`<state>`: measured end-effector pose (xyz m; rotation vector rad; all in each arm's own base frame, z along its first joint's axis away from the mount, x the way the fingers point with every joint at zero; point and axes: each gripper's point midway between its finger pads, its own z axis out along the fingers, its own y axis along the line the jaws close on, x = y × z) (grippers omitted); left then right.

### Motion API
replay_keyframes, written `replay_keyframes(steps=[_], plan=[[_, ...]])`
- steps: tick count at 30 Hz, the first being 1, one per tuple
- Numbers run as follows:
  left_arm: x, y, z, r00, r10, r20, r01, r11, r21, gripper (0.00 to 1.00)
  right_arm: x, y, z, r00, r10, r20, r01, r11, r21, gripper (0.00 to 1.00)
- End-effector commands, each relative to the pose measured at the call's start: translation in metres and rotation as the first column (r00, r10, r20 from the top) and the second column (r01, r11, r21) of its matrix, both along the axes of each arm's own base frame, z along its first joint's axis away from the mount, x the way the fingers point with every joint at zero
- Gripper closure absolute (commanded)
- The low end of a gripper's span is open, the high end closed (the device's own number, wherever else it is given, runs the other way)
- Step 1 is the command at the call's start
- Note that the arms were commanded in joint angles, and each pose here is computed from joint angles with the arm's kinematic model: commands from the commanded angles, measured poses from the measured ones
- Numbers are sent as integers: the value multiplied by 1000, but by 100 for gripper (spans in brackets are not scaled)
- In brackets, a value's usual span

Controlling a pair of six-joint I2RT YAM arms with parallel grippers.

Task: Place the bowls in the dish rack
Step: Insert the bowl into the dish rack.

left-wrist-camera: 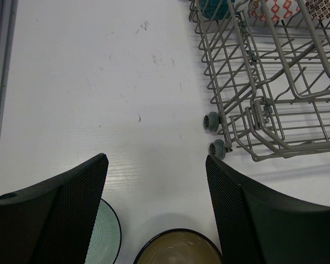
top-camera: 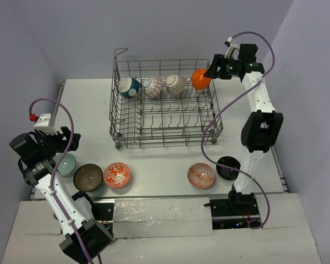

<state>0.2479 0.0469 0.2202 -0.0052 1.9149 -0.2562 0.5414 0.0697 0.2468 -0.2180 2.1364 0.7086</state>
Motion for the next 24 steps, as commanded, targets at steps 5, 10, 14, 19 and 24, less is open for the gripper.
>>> replay_keyframes(steps=[5, 10, 14, 19, 24], plan=[[0, -2, 4, 1000, -21, 17, 21, 1000, 5, 23, 17, -16, -9, 999, -50, 4, 50, 999, -15, 25], [0, -1, 3, 1000, -19, 14, 19, 1000, 2, 23, 24, -19, -13, 998, -58, -7, 58, 998, 1, 25], [0, -1, 3, 1000, -18, 14, 18, 1000, 2, 23, 23, -15, -19, 999, -43, -29, 44, 999, 18, 25], [0, -1, 3, 1000, -22, 13, 22, 1000, -1, 23, 14, -13, -21, 999, -22, -32, 23, 1000, 18, 25], [0, -2, 3, 1000, -26, 11, 26, 1000, -4, 23, 7, -10, -14, 1000, -10, -21, 11, 999, 36, 25]])
